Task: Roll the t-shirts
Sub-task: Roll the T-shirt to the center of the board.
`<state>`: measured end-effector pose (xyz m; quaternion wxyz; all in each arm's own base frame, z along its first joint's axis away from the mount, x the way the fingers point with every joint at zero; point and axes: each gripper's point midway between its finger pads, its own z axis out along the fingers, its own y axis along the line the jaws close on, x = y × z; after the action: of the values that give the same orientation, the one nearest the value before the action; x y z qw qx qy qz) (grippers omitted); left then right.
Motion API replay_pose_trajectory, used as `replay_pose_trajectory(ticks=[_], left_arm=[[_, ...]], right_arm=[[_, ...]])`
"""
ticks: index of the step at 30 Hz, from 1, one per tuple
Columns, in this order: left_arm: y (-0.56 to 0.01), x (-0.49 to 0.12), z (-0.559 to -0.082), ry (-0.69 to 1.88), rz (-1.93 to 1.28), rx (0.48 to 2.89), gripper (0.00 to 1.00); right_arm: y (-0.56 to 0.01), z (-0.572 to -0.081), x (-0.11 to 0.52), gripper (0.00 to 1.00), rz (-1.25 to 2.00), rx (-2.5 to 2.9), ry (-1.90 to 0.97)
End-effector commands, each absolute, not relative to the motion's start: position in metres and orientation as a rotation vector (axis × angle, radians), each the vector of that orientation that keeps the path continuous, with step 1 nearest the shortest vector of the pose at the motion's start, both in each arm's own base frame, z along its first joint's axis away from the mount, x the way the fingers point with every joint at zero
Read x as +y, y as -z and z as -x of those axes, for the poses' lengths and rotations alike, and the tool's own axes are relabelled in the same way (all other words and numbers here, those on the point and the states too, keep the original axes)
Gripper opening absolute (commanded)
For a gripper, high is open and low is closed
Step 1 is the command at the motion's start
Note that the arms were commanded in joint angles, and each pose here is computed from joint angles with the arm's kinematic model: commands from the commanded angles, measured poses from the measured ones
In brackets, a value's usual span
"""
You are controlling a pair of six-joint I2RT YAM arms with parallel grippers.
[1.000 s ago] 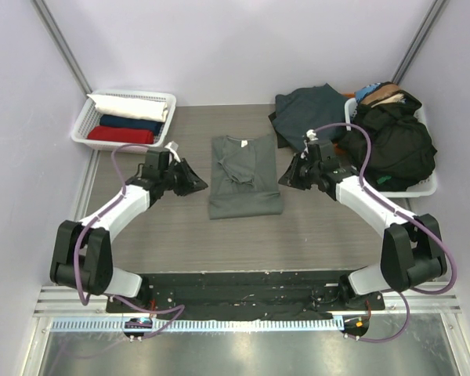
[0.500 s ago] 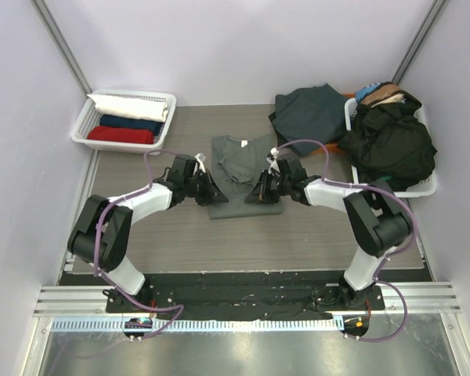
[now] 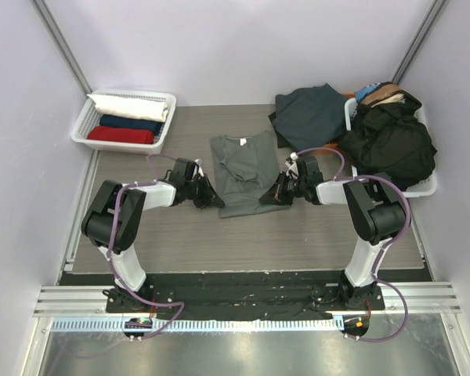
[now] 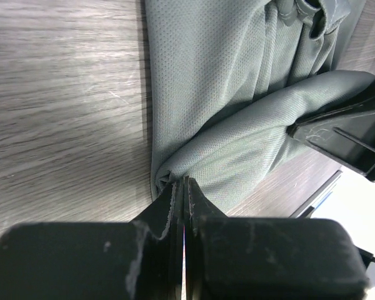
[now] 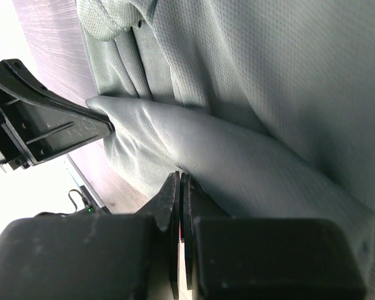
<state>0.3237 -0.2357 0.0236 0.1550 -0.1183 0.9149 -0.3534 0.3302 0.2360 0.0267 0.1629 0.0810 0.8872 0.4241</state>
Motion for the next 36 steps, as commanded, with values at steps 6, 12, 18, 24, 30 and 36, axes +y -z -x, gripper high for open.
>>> replay_pose_trajectory(ticks=[6, 12, 18, 24, 30, 36], left_arm=[[-0.025, -0.224, -0.333, 0.904, 0.303, 2.589, 0.0], [-0.024, -0.22, -0.326, 0.879, 0.303, 2.612, 0.0], [-0.025, -0.217, -0.324, 0.856, 0.298, 2.616, 0.0], [-0.02, -0.215, -0.324, 0.838, 0.297, 2.629, 0.0], [-0.019, -0.216, -0.325, 0.836, 0.298, 2.632, 0.0], [-0.028, -0.214, -0.325, 0.831, 0.279, 2.615, 0.0]], right_arm=[[-0.052, -0.334, 0.223, 0.04, -0.178, 2.478, -1.111], [-0.07, -0.34, 0.199, 0.07, -0.188, 2.484, -0.937], [-0.066, -0.341, 0.179, 0.08, -0.217, 2.521, -0.762], [-0.042, -0.347, 0.16, 0.07, -0.291, 2.58, -0.607], [-0.038, -0.35, 0.148, 0.12, -0.314, 2.59, -0.506], [-0.065, -0.347, 0.138, 0.37, -0.29, 2.532, -0.445]])
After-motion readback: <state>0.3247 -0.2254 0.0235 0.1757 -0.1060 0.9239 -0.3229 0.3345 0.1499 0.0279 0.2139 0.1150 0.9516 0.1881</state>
